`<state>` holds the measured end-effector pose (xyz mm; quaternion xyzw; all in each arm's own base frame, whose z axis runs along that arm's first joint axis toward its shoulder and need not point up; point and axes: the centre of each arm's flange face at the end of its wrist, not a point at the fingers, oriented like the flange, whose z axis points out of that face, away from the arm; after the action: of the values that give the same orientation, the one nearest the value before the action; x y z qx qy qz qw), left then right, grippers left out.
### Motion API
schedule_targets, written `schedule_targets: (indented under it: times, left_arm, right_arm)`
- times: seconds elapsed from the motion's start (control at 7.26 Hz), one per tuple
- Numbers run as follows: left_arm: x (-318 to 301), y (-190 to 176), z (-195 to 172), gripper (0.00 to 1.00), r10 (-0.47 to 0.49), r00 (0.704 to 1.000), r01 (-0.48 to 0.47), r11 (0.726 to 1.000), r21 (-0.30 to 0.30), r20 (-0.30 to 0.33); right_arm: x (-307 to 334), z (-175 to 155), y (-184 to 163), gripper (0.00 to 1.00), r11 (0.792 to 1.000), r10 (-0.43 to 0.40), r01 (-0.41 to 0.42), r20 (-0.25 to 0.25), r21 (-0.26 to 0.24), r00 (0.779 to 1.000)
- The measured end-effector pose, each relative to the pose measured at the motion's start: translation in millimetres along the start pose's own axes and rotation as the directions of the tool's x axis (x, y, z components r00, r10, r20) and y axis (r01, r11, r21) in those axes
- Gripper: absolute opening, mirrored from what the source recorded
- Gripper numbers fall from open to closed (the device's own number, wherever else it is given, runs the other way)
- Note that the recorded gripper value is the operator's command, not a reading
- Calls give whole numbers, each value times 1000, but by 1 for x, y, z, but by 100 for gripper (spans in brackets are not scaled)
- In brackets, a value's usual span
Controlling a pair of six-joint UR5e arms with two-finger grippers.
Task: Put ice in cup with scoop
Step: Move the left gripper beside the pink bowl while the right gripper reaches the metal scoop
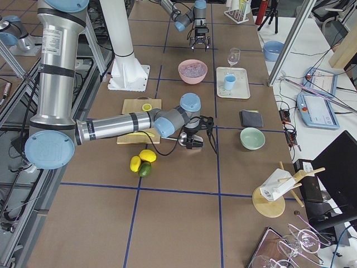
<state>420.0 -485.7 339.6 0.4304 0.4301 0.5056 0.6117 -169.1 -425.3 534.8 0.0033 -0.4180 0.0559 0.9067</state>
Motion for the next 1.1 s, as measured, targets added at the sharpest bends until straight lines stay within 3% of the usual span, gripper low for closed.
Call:
schedule_targets:
  times: [0.28, 1.1]
  left_arm:
    - [8, -3, 7, 100, 53, 999, -52, 998, 42, -9]
    - [10, -1, 25, 100, 62, 998, -61, 998, 33, -28]
  right_arm:
    - [-16, 14, 28, 100, 999, 10, -11, -7, -38, 1000]
    - [-37, 67, 78, 99, 997, -25, 17, -107, -78, 994]
